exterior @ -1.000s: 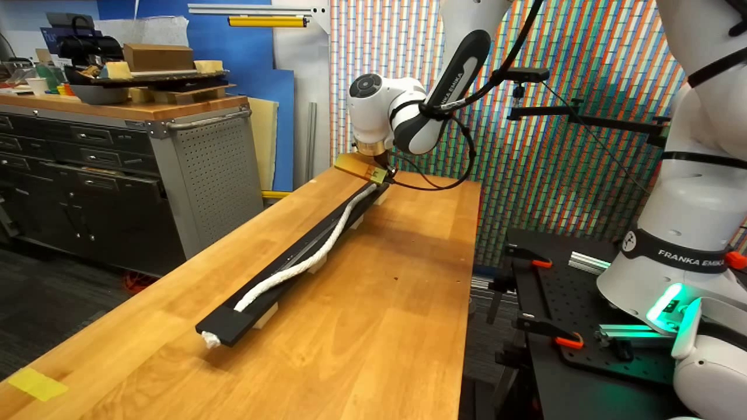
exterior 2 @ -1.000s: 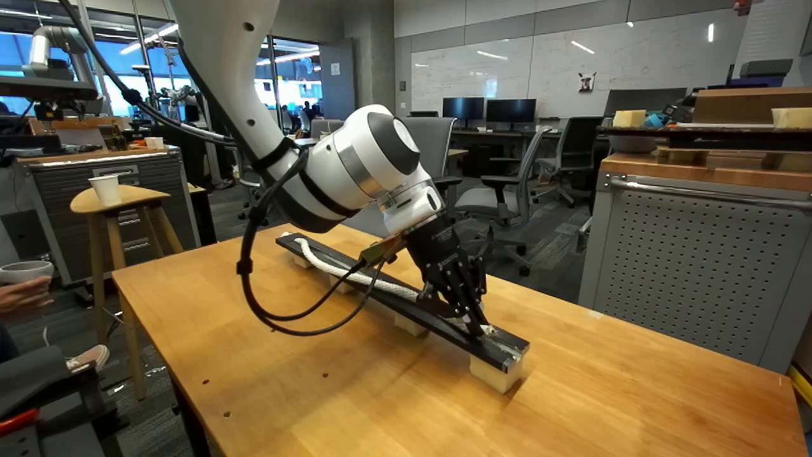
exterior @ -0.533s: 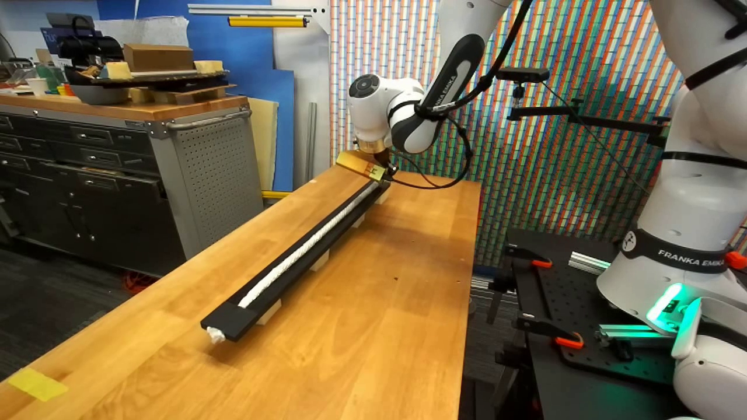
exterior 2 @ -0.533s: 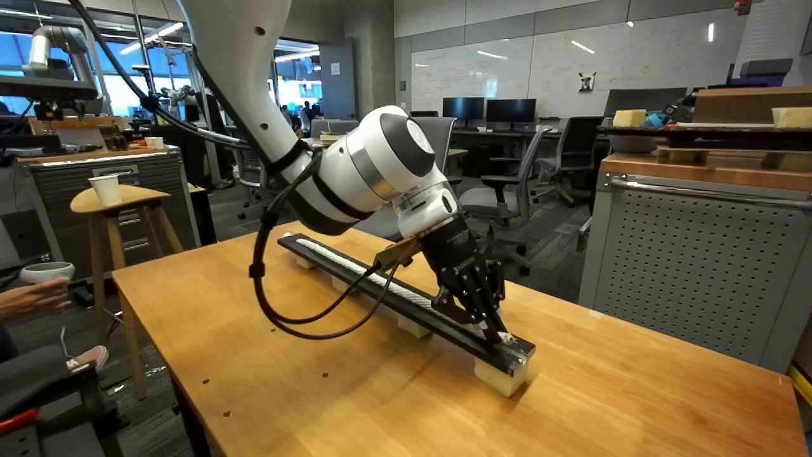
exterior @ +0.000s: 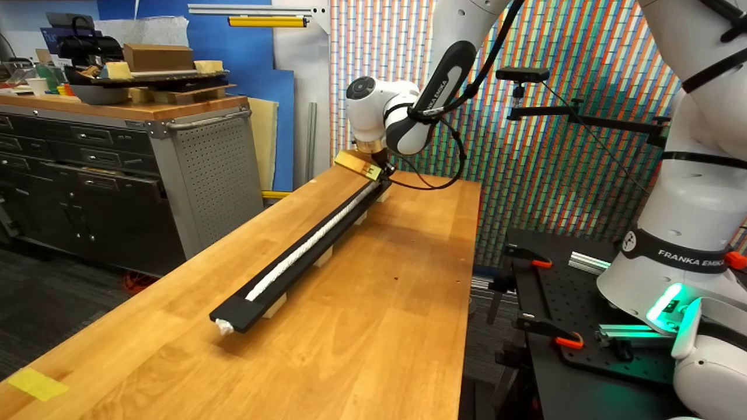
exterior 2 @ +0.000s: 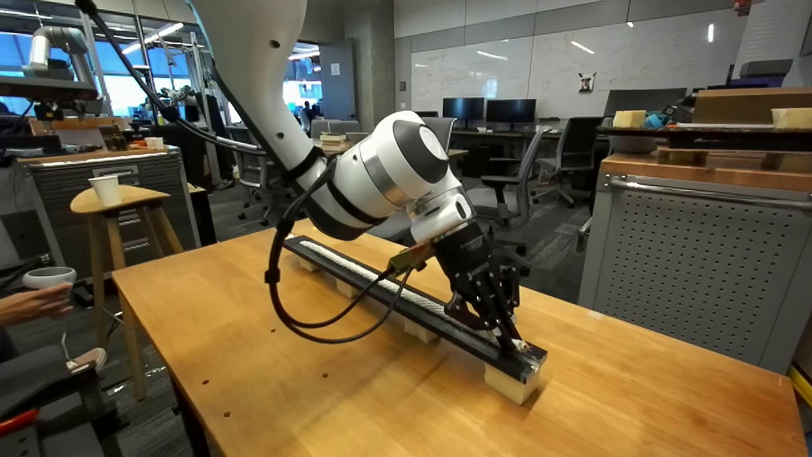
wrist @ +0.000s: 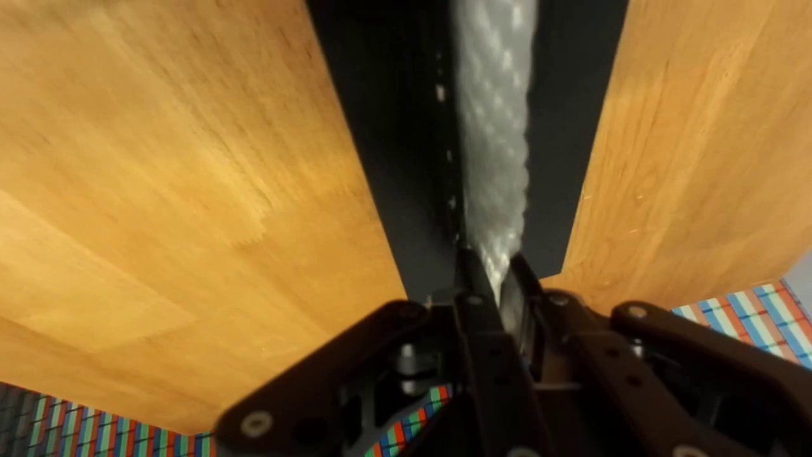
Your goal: Pick up the rope and arrange it straight on the object
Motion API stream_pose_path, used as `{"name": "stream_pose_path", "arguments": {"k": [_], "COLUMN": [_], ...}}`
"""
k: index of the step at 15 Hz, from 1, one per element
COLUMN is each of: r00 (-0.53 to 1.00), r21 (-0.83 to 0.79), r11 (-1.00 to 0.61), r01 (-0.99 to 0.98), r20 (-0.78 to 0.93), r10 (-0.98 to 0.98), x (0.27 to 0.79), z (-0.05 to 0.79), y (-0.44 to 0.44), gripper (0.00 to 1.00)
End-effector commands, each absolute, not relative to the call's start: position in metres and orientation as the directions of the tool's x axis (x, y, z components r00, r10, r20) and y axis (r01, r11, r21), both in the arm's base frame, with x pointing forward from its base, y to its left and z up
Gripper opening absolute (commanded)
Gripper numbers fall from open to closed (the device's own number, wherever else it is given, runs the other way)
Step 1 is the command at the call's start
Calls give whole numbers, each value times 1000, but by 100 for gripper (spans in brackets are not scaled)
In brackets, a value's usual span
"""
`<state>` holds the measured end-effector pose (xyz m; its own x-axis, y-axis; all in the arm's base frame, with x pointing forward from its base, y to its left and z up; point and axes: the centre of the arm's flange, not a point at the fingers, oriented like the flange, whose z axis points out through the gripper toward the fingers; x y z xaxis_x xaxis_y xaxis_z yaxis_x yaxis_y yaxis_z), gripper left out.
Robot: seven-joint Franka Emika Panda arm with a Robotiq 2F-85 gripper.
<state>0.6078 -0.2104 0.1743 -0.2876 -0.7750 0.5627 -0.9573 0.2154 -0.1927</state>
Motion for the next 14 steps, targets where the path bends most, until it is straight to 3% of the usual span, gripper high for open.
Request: {"name": "stream_pose_path", "arguments": {"k": [1,2,3,5,12,14], "r00": [-275,-272,-267,-259,-243,-215], "r21": [-177,-178,-177,-174,-199,-208], "r11": [212,207,202,193,156,115], "r01": [-961,-962,-963,-966,-967,-971], "r20": [571,571,570,566,563,557], "r10": [-773,-774,-777,-783,-790,-803], "x": [623,624,623,622,617,620], "z": [171,173,175,178,205,220], "y": [-223,-222,-222,-222,-210,-192], "gripper": [3,3,36,44,97,100]}}
